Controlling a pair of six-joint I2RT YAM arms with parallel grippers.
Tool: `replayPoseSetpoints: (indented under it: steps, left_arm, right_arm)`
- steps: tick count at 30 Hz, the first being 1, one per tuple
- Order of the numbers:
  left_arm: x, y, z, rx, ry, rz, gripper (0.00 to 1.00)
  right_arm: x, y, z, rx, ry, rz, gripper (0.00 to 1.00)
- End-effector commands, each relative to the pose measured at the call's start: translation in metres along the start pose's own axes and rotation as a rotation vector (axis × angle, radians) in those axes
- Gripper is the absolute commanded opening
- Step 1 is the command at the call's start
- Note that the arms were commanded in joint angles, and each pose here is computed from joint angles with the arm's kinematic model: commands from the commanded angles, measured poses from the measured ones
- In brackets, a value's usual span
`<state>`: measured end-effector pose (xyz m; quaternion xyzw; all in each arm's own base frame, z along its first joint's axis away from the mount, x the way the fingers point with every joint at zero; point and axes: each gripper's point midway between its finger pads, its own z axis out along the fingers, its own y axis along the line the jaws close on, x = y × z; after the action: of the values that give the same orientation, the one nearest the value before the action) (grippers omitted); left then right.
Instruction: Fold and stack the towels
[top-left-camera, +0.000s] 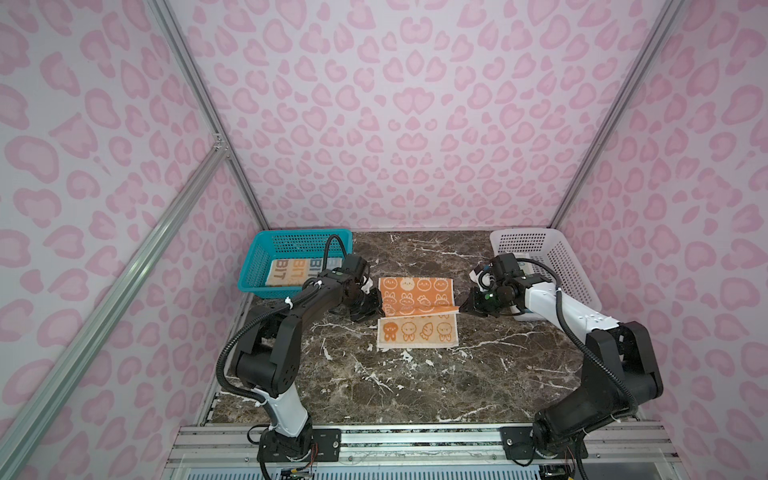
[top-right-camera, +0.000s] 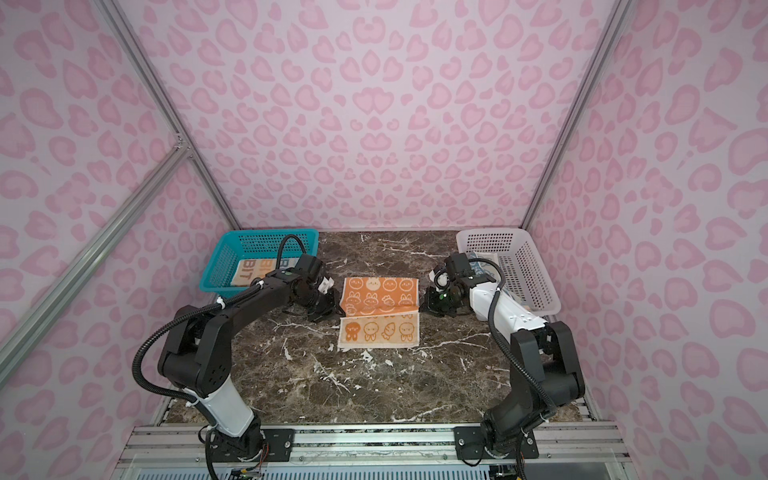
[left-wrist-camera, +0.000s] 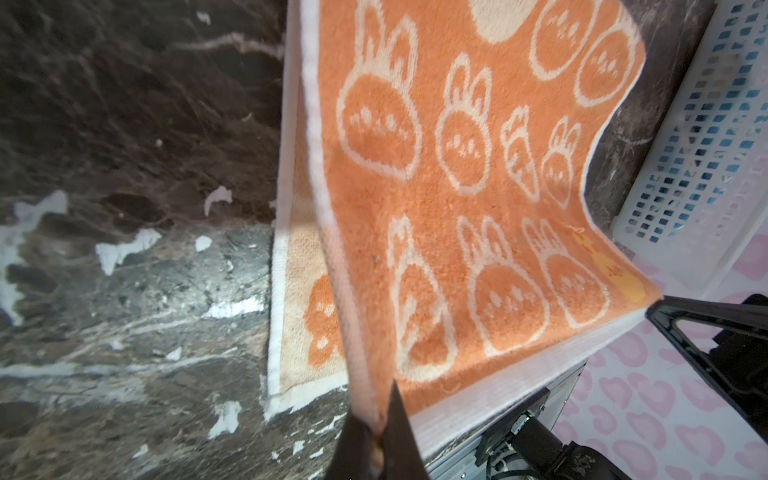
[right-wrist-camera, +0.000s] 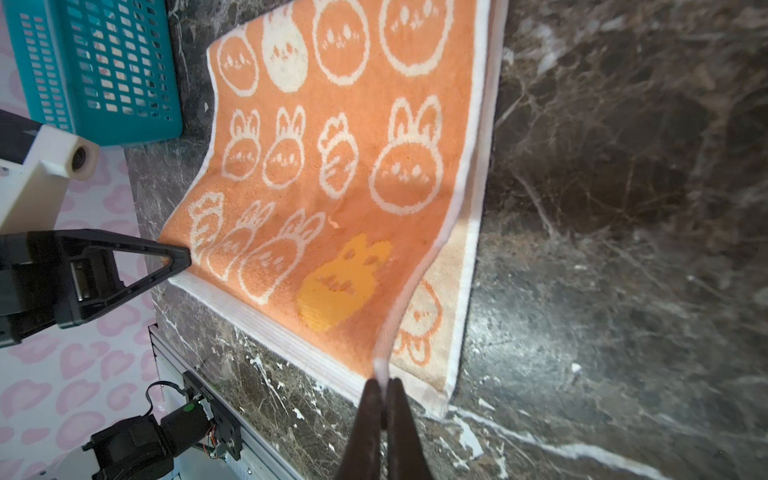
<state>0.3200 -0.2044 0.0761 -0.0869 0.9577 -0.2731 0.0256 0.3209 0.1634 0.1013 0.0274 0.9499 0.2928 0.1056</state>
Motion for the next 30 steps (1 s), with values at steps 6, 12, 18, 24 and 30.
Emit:
replayPoseSetpoints:
  steps: [6, 12, 18, 24, 30]
  left_arm:
    - [0.027, 0.043, 0.023, -0.157, 0.017, -0.024, 0.03]
    - [0.037, 0.058, 0.044, -0.202, 0.067, -0.024, 0.03]
    - [0.020, 0.055, 0.043, -0.231, 0.052, -0.002, 0.03]
    - [-0.006, 0.028, 0.012, -0.200, -0.026, 0.029, 0.03]
    - [-0.008, 0.014, -0.011, -0.185, -0.062, 0.050, 0.03]
  right_arm:
    - [0.038, -0.051, 0.028, 0.159, 0.049, 0.065, 0.00]
    - [0.049, -0.062, 0.054, 0.169, 0.090, 0.099, 0.00]
    - [0.037, -0.059, 0.058, 0.165, 0.092, 0.107, 0.00]
    - [0.012, -0.035, 0.028, 0.165, 0.029, 0.060, 0.00]
    - [0.004, -0.019, 0.002, 0.163, -0.013, 0.029, 0.00]
